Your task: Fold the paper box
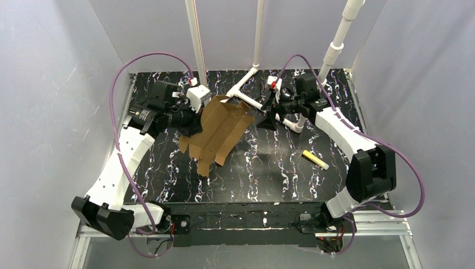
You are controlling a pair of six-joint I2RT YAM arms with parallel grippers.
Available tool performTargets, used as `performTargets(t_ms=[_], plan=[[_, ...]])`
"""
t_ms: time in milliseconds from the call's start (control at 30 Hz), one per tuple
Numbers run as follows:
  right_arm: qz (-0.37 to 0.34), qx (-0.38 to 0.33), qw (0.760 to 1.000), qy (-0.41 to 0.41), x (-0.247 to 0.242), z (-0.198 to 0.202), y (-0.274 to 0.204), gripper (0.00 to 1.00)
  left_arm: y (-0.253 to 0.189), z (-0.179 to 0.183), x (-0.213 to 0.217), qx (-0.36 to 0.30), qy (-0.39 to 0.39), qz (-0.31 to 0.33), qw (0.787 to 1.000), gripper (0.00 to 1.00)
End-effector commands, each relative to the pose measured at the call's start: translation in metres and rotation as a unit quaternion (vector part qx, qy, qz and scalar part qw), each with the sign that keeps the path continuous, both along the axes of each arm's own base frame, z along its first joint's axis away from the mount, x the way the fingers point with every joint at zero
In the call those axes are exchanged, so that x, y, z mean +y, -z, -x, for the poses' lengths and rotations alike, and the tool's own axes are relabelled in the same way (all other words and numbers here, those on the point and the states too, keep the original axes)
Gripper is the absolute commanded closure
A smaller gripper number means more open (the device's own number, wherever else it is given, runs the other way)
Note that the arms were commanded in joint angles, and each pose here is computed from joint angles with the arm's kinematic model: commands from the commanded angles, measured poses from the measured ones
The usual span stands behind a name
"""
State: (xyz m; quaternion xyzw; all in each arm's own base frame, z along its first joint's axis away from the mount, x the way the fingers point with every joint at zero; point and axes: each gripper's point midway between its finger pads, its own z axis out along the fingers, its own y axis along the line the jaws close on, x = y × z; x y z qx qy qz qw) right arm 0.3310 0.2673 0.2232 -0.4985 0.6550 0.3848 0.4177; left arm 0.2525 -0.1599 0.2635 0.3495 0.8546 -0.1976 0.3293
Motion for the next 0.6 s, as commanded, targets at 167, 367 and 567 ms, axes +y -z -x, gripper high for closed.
performTargets(t_ms=[167, 367, 567], plan=[[-0.044, -0.008, 0.999, 0.019, 0.024, -0.031, 0.009, 0.08, 0.007, 0.0, 0.003, 0.033, 0.009, -0.032, 0.999, 1.0], [-0.032, -0.008, 0.999, 0.029, 0.032, -0.032, 0.031, 0.16, 0.011, -0.003, 0.0, 0.042, 0.011, -0.034, 0.998, 1.0], [-0.008, -0.011, 0.998, 0.059, 0.036, -0.042, 0.049, 0.4, 0.011, -0.003, -0.006, 0.052, 0.019, -0.022, 0.998, 1.0]])
